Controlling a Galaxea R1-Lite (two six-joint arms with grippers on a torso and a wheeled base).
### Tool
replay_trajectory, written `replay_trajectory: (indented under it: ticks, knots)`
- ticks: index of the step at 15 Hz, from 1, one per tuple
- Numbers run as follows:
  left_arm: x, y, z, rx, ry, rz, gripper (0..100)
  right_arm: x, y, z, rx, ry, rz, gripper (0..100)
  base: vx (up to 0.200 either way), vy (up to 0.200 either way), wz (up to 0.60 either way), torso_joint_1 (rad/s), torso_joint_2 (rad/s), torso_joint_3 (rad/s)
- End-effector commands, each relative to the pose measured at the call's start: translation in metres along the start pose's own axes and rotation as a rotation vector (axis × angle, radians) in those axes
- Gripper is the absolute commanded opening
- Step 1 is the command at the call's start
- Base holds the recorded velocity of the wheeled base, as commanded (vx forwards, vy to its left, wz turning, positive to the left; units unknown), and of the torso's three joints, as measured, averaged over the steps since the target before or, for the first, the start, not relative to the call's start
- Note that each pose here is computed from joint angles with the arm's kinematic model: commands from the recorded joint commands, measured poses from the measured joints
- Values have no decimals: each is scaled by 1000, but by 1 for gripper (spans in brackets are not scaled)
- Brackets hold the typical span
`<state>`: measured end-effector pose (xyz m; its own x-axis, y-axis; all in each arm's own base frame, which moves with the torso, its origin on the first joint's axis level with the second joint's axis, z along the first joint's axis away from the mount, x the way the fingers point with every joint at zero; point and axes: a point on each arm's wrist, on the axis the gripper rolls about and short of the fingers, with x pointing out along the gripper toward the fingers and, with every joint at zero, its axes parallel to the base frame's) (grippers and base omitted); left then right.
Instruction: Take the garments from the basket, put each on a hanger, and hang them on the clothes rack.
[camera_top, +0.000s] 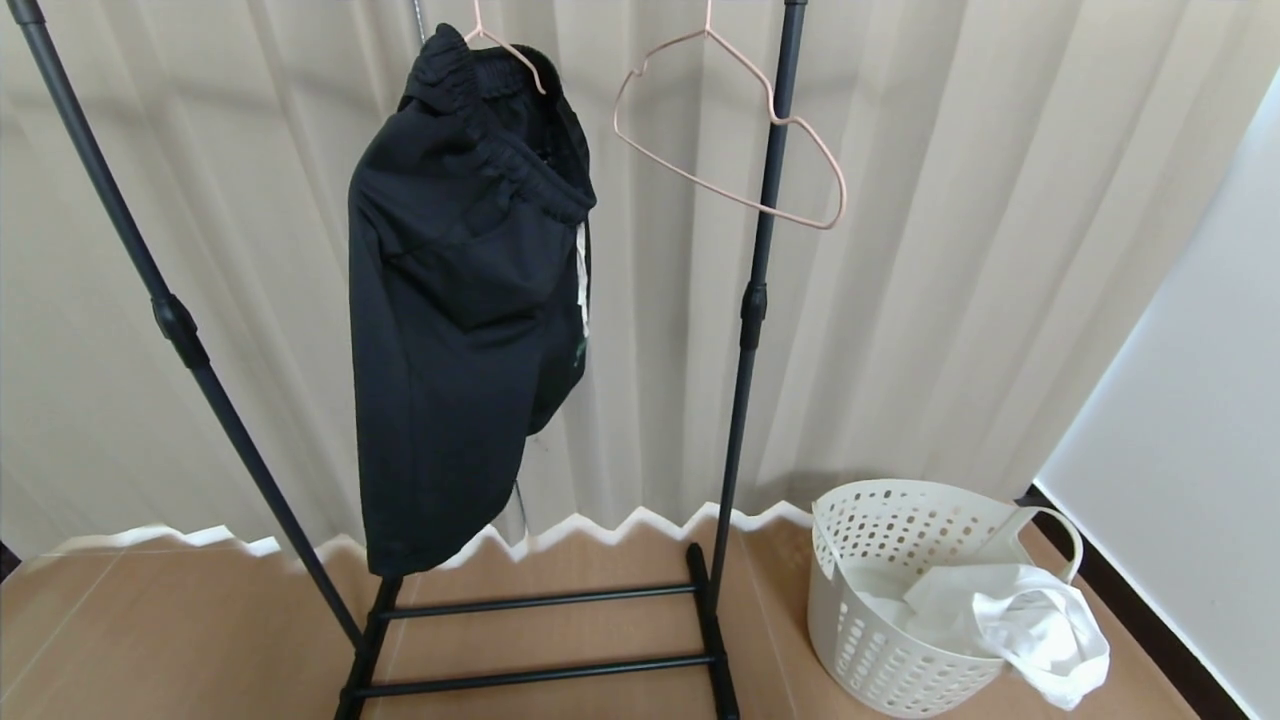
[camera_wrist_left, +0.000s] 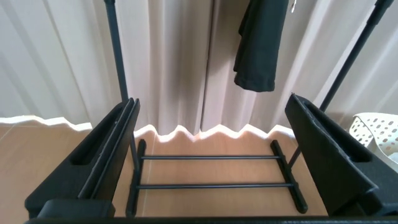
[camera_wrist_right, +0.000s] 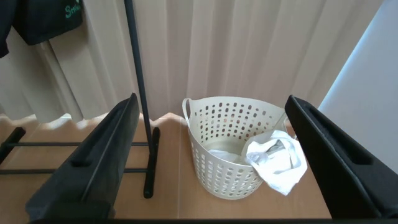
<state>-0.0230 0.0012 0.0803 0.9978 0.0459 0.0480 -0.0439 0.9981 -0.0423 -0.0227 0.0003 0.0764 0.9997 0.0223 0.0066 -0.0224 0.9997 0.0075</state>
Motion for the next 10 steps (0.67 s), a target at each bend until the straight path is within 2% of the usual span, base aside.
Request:
replay_trajectory:
  ticks: [1,4,9,10]
  knots:
    - [0,0,0,0,1,0,100,0,0,0,0,0,1,100,0,0,0,0,0,0]
    - [0,0,0,0,0,2,100,0,0,0,0,0,1,100,200,0,0,-4,19,20]
    - [0,0,0,-1,0,3,100,0,0,0,-2,0,1,100,0,0,0,0,0,0]
    - [0,0,0,-1,0,3,100,0,0,0,-2,0,1,100,0,0,0,-22,193,188]
